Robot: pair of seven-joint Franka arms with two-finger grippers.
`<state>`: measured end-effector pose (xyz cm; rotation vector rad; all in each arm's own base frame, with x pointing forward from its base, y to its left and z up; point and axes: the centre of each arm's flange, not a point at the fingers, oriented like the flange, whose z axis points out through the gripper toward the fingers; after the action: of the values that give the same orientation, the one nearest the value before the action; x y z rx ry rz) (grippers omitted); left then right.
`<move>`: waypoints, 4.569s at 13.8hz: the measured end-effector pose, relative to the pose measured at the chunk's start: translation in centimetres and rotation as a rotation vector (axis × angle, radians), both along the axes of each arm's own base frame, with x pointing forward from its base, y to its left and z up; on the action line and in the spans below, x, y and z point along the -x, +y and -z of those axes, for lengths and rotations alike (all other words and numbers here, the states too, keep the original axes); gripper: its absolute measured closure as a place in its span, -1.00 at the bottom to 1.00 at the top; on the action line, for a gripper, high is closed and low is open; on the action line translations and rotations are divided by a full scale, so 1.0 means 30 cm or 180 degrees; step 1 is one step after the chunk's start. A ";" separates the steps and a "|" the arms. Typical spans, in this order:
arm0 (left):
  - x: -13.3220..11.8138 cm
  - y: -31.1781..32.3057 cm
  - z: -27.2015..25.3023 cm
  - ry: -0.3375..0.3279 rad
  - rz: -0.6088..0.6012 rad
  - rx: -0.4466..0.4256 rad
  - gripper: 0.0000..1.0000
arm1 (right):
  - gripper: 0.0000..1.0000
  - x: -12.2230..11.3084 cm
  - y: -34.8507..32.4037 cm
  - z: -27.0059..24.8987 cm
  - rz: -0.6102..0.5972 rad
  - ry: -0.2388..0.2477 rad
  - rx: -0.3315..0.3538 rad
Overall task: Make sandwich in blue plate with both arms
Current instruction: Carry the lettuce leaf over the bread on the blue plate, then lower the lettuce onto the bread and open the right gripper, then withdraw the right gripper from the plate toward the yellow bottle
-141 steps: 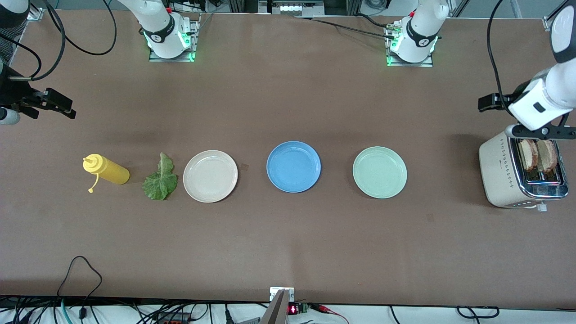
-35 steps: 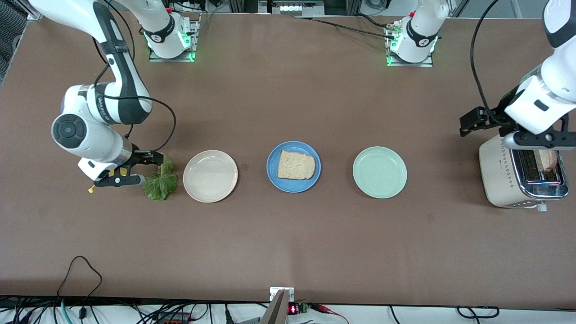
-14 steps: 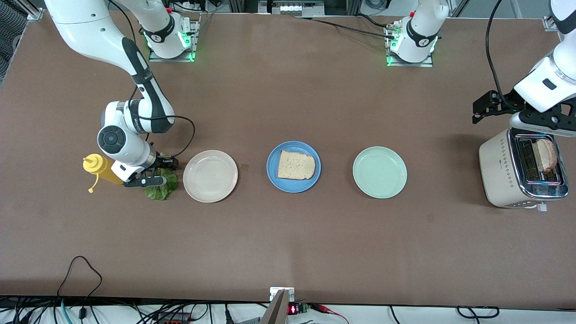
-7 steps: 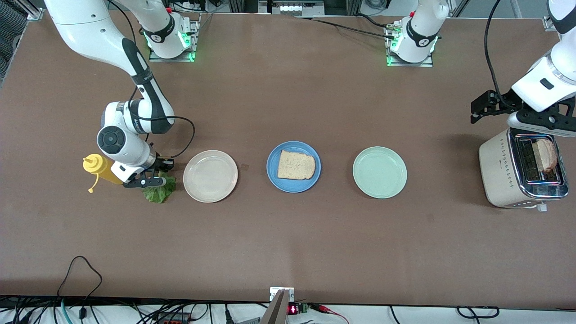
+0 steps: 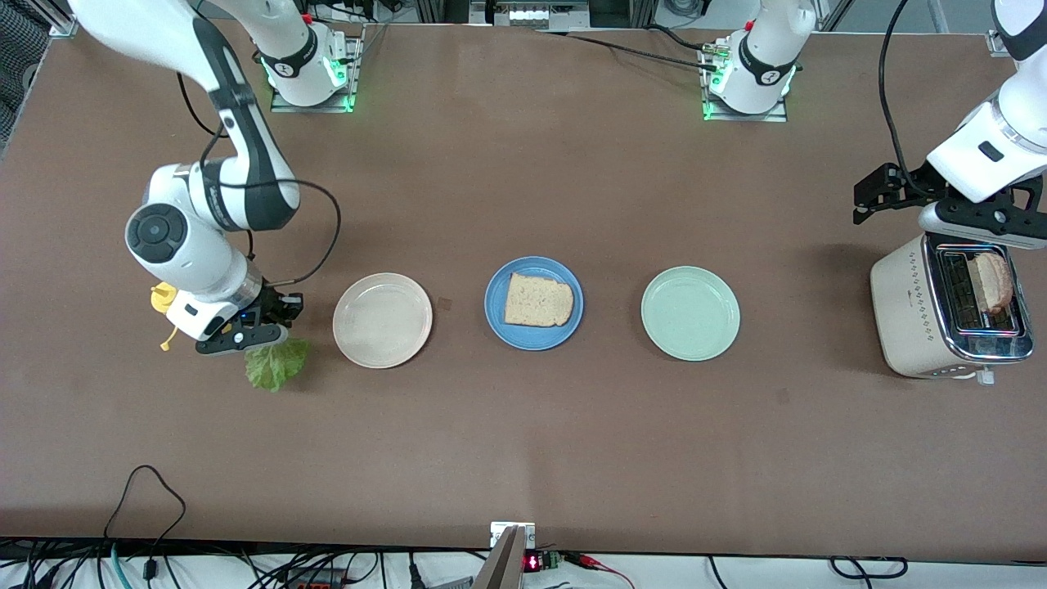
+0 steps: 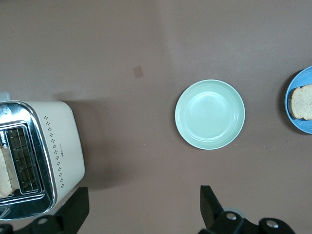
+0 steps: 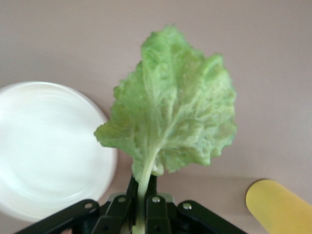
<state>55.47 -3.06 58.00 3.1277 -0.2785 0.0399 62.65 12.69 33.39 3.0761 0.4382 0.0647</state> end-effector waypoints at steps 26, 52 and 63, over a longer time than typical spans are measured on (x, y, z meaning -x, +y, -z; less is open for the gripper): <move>0.002 0.005 -0.004 0.0021 -0.0009 -0.0001 -1.00 | 0.90 0.206 1.262 0.239 -0.4955 -0.0065 0.0128; -0.010 0.004 0.000 0.0024 -0.0007 0.0001 -1.00 | -1.00 0.037 1.106 0.026 -0.3744 -0.0395 0.0199; -0.009 -0.005 -0.003 0.0023 0.0009 0.0002 -1.00 | -1.00 -0.326 -0.126 -0.359 -0.1952 0.0000 0.0244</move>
<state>55.75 -3.20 58.09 3.1263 -0.2826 0.0285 72.43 8.91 44.15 2.7445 1.3233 0.0598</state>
